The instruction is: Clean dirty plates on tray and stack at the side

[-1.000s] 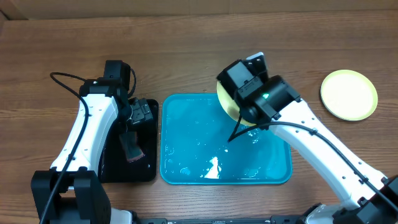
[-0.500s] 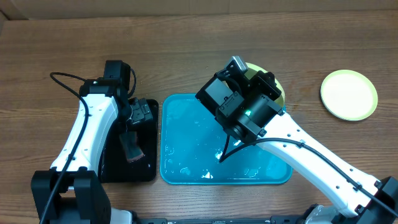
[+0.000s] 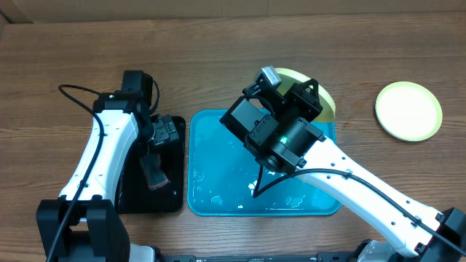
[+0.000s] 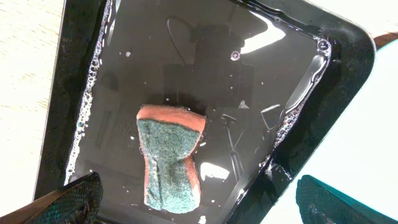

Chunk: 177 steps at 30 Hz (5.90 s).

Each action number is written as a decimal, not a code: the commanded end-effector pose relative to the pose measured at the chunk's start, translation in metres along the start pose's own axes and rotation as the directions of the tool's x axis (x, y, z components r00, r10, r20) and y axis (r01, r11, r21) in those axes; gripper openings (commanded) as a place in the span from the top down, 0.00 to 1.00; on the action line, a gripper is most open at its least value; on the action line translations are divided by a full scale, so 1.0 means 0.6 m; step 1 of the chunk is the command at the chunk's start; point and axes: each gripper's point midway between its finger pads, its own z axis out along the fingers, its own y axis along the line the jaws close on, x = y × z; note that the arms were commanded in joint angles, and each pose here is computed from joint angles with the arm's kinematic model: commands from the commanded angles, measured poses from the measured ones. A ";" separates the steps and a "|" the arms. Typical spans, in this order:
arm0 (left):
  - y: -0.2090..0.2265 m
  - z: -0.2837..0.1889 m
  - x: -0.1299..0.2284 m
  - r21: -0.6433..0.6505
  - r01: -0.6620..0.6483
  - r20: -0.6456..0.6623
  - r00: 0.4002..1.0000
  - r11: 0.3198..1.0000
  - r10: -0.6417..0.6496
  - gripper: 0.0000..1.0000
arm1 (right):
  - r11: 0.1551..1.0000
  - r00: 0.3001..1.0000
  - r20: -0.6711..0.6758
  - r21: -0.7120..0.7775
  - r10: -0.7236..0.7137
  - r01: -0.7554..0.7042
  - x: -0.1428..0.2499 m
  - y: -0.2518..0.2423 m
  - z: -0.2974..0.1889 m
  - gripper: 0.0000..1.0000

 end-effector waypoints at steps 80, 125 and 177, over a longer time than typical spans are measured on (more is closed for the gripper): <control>0.008 -0.021 -0.003 -0.010 -0.025 0.023 0.999 1.000 0.025 0.00 | -0.205 -0.591 -0.669 0.567 0.452 -0.798 0.549 0.171 0.432 0.39; 0.118 -0.471 0.112 0.073 -0.180 0.675 0.733 0.981 0.084 0.00 | 0.355 0.644 -0.252 -0.664 0.723 -0.658 0.104 -0.132 0.097 0.00; 0.202 -0.475 0.255 0.138 -0.172 0.718 0.695 0.975 0.021 0.00 | 0.156 0.646 -0.259 -0.844 0.718 -0.512 0.063 -0.109 0.006 0.00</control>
